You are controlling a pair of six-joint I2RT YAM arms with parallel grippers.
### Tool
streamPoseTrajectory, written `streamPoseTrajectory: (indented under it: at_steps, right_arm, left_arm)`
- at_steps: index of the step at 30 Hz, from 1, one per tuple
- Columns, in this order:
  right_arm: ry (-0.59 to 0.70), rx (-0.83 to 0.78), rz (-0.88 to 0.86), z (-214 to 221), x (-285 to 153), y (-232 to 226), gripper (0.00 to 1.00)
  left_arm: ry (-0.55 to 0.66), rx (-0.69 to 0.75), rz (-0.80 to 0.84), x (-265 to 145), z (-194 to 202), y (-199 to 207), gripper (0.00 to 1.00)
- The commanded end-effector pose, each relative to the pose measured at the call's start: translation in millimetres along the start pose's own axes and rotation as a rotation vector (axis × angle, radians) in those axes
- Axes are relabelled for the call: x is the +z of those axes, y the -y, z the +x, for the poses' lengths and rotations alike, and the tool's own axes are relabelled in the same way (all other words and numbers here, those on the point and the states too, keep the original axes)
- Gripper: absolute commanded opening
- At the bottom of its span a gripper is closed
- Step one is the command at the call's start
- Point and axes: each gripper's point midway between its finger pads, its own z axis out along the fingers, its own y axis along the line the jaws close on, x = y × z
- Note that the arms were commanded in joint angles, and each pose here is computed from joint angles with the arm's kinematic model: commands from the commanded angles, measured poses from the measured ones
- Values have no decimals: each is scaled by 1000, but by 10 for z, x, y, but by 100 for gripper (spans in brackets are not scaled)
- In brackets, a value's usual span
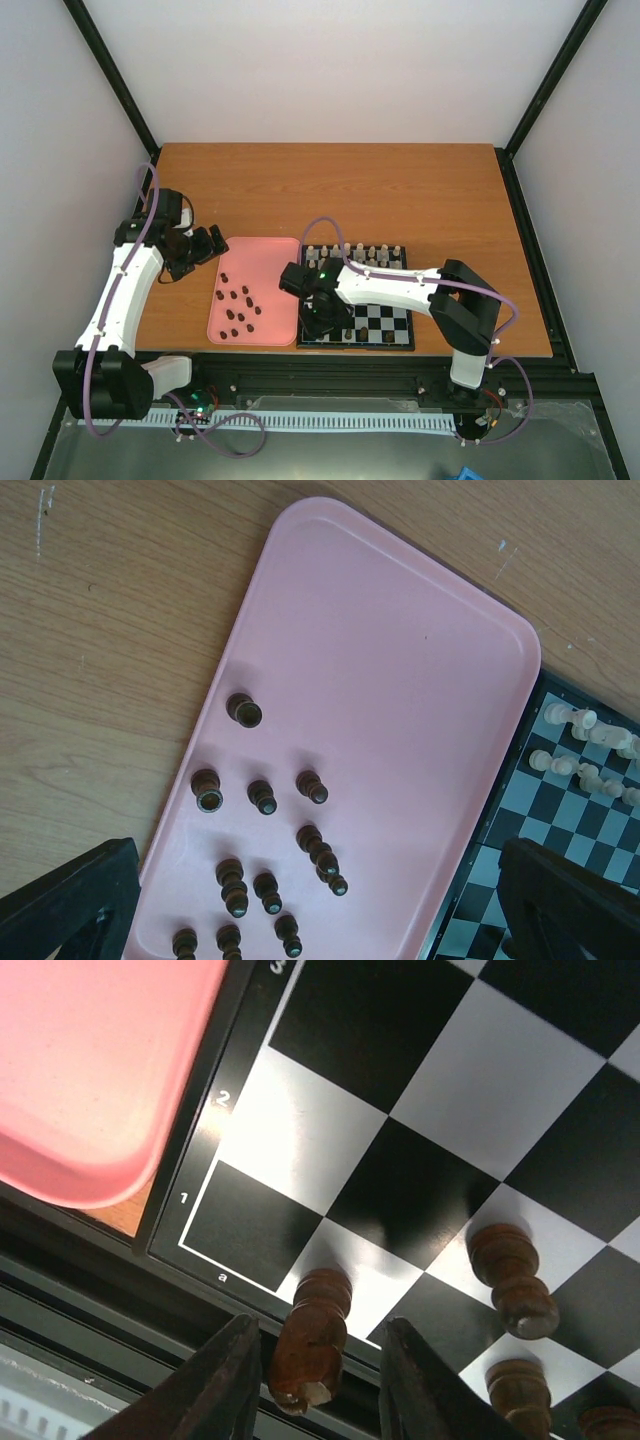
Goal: Set up the chess pieces on the board
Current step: Place the chess piece on the chessboard, then pick up the chess piece from the storage box.
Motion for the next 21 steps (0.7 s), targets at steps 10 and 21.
streamPoseTrajectory:
  at_steps: [10, 21]
  right_arm:
    - [169, -44, -34, -457, -709, -317, 49]
    - [256, -104, -145, -1190, -611, -825, 54]
  left_arm:
    - [14, 9, 20, -4, -57, 41, 100]
    - [59, -6, -9, -168, -187, 56, 100]
